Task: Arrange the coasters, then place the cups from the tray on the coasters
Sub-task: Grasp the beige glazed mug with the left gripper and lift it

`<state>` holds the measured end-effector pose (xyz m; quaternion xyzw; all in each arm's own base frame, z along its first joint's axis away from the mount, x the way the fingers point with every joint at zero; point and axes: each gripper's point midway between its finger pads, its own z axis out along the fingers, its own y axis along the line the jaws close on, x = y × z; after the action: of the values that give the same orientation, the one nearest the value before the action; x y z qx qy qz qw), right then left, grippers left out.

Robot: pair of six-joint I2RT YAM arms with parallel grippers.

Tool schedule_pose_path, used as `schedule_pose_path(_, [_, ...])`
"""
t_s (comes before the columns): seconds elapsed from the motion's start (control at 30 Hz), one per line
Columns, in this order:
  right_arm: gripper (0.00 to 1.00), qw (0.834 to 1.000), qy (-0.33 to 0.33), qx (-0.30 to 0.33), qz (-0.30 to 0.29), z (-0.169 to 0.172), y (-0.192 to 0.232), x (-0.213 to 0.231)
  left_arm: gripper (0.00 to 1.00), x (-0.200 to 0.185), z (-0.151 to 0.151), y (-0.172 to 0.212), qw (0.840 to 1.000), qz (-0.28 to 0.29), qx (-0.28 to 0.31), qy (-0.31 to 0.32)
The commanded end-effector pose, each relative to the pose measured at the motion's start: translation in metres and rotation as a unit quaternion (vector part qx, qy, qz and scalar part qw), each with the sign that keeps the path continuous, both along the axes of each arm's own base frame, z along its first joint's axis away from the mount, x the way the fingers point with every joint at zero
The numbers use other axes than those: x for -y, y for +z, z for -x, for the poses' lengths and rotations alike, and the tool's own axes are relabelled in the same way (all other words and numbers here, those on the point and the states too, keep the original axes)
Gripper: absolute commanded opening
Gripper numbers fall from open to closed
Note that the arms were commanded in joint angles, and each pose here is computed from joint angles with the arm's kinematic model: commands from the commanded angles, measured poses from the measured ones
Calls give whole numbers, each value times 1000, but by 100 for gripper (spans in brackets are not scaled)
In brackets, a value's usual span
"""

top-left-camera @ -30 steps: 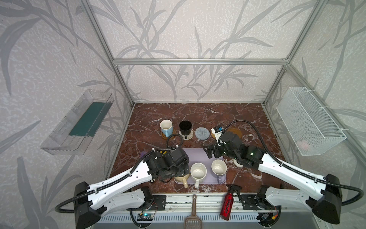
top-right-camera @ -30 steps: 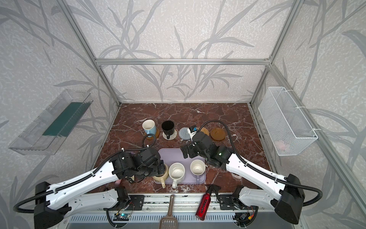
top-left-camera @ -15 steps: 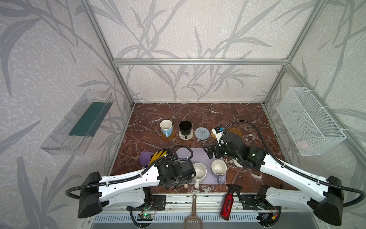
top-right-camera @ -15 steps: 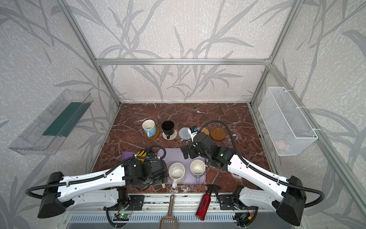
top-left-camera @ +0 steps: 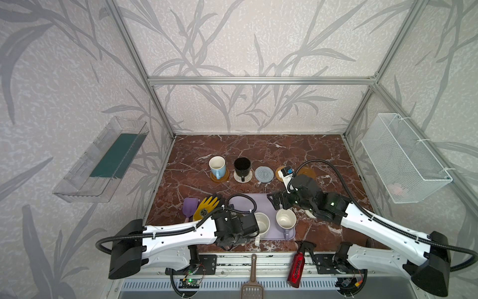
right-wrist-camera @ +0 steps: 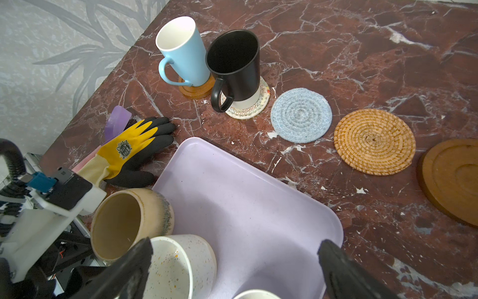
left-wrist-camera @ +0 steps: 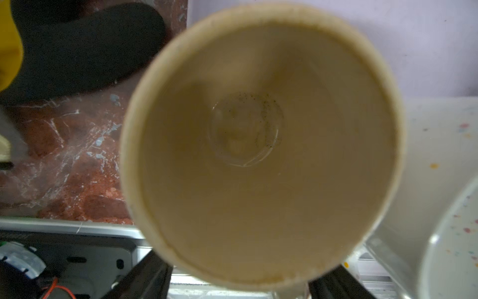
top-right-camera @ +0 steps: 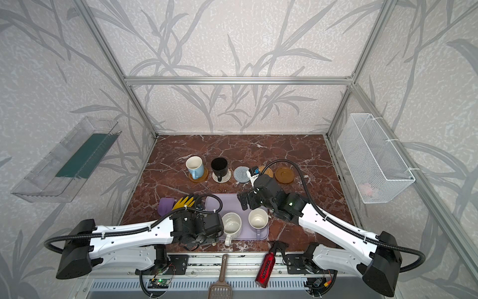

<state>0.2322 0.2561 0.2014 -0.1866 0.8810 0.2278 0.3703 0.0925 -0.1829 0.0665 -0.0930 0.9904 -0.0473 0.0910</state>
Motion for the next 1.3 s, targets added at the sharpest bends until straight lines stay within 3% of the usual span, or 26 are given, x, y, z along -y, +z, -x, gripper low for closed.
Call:
schedule_pose_path(0.0, [99,1000,-2,0,-3,2,1,4,74,-4,0,-6,1000,-4,6,13])
schedule_pose_path(0.6, [99,999,31,-19,-14,10,-5,-7,39,-4,0,-21,1000,-14,4,-1])
schedule_pose_path(0.9, [99,997,57,-41,-19,18,-17,-15,16,-7,0,-22,1000,-22,7,-7])
schedule_pose_path(1.0, [99,997,59,-43,-18,19,-19,-15,13,-8,-2,-20,999,-27,13,-10])
schedule_pose_path(1.17, [99,996,68,-44,-23,22,-20,-17,0,-11,-9,-9,999,-14,41,-15])
schedule_pose_path(1.27, [100,994,92,-48,-36,29,-21,-23,0,-16,-15,-3,998,-4,67,-14])
